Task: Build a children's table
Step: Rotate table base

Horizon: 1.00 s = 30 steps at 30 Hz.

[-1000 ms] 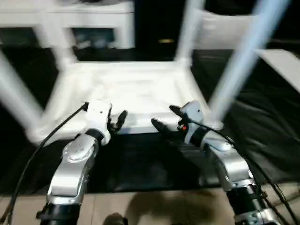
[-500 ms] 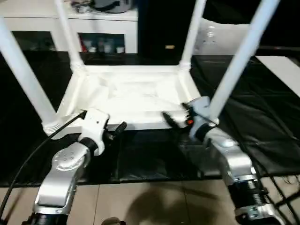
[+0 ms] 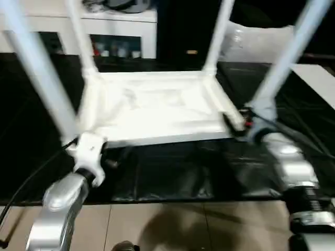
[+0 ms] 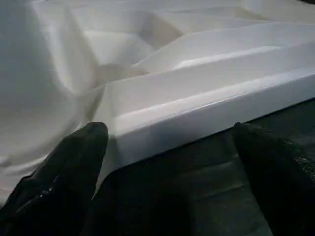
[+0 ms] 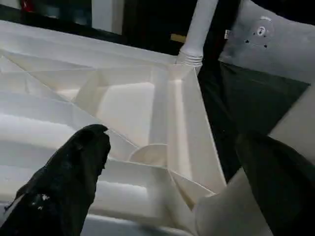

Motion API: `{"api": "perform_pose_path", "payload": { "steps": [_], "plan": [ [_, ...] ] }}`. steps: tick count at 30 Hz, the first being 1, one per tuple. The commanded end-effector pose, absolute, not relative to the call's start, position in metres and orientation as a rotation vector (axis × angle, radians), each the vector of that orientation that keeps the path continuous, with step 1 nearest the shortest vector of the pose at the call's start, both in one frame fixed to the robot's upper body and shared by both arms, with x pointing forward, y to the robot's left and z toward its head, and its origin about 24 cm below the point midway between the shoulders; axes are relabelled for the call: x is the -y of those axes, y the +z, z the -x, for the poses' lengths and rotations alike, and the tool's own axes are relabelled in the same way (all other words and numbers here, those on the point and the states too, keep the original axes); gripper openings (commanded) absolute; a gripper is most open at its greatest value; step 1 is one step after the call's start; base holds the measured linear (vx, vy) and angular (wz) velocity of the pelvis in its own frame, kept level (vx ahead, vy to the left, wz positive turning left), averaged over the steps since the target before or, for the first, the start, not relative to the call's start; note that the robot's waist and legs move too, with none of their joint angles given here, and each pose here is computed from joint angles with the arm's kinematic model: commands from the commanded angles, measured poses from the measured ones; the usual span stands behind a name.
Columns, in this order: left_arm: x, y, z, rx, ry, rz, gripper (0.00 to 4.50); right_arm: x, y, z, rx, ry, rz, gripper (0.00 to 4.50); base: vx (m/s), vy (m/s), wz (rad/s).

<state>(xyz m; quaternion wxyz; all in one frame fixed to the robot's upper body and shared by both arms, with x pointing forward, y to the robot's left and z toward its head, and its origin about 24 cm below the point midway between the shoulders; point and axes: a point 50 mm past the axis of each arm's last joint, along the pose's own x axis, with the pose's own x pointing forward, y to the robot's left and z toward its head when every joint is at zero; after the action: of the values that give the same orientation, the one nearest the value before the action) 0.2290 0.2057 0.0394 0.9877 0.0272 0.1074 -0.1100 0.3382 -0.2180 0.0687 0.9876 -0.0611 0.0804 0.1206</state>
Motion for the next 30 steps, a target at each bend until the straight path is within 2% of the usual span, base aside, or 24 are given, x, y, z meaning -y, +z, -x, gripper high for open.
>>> {"api": "perform_pose_path", "payload": {
  "steps": [1,4,7,9,12,14,16,19,24,30],
  "plan": [
    [-0.207,0.046,-0.224,-0.131,-0.18,-0.044,4.43,0.215,0.068,-0.335,-0.151,0.276,0.087,4.5,0.0,0.0,0.0],
    [-0.21,0.047,-0.219,-0.064,-0.127,-0.015,4.43,0.207,0.065,-0.333,-0.145,0.306,0.095,4.5,0.035,0.008,-0.04],
    [-0.23,0.039,-0.209,0.008,-0.004,0.028,4.43,0.184,0.062,-0.33,-0.128,0.388,0.067,4.5,0.058,-0.01,-0.03],
    [-0.243,0.027,-0.204,0.024,0.046,0.022,4.43,0.167,0.055,-0.324,-0.185,0.493,0.062,4.5,0.062,-0.039,-0.07],
    [-0.253,0.009,-0.199,0.003,0.076,0.032,4.43,0.158,0.051,-0.318,-0.239,0.581,0.075,4.5,0.042,-0.03,-0.03],
    [-0.263,-0.014,-0.19,-0.024,0.11,0.044,4.43,0.155,0.048,-0.313,-0.264,0.63,0.107,4.5,0.0,0.0,0.0],
    [-0.266,-0.029,-0.184,-0.054,0.111,0.057,4.43,0.155,0.047,-0.312,-0.273,0.64,0.132,4.5,0.0,0.0,0.0],
    [-0.261,-0.042,-0.18,-0.094,-0.01,-0.005,4.43,0.159,0.048,-0.311,-0.281,0.635,0.136,4.5,0.0,0.0,0.0],
    [-0.26,-0.043,-0.18,-0.069,-0.087,-0.024,4.43,0.162,0.053,-0.315,-0.257,0.61,0.149,4.5,0.0,0.0,0.0],
    [-0.268,-0.048,-0.169,-0.058,-0.204,-0.015,4.43,0.204,0.065,-0.332,-0.23,0.386,0.159,4.5,0.0,0.0,0.0]
  ]
}}
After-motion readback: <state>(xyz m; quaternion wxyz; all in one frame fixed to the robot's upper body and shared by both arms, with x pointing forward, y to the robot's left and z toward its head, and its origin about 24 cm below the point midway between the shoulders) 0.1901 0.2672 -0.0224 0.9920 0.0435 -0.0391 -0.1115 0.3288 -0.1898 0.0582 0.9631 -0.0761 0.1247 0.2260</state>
